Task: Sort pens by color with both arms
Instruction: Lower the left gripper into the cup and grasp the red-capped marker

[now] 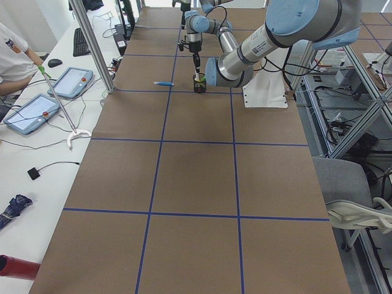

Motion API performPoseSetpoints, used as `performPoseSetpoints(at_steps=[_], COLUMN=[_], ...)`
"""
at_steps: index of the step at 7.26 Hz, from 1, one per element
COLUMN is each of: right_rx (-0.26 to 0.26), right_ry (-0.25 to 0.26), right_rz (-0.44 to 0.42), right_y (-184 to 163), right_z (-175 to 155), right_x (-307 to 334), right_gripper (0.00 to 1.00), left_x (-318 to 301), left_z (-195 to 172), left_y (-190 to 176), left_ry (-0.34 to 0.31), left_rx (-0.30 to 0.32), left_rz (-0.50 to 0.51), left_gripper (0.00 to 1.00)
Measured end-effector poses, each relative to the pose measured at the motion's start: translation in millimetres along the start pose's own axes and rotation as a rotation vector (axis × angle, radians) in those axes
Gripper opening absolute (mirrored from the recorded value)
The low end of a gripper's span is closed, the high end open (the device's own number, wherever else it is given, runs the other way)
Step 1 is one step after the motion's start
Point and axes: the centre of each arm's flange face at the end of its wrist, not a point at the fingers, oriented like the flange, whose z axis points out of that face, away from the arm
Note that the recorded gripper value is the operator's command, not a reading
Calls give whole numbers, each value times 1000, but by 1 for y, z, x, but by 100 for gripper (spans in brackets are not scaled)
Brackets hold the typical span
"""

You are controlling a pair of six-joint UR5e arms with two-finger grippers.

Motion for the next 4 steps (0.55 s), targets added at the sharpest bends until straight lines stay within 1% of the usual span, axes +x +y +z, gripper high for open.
performPoseSetpoints(at_steps=[1,2,4], right_rx=[2,3,3], right_ry=[4,6,7], right_rz=[1,2,3], right_y=[0,0,1], right_z=[1,1,1], right_x=[1,2,3], right_gripper=[98,98,98], left_x=[-1,-3,-17], left_z=[-2,-7,-31], left_y=[1,3,11], left_ry=[2,4,3], left_rx=[1,1,3], left_rz=[0,0,-3], left_gripper=[0,0,0])
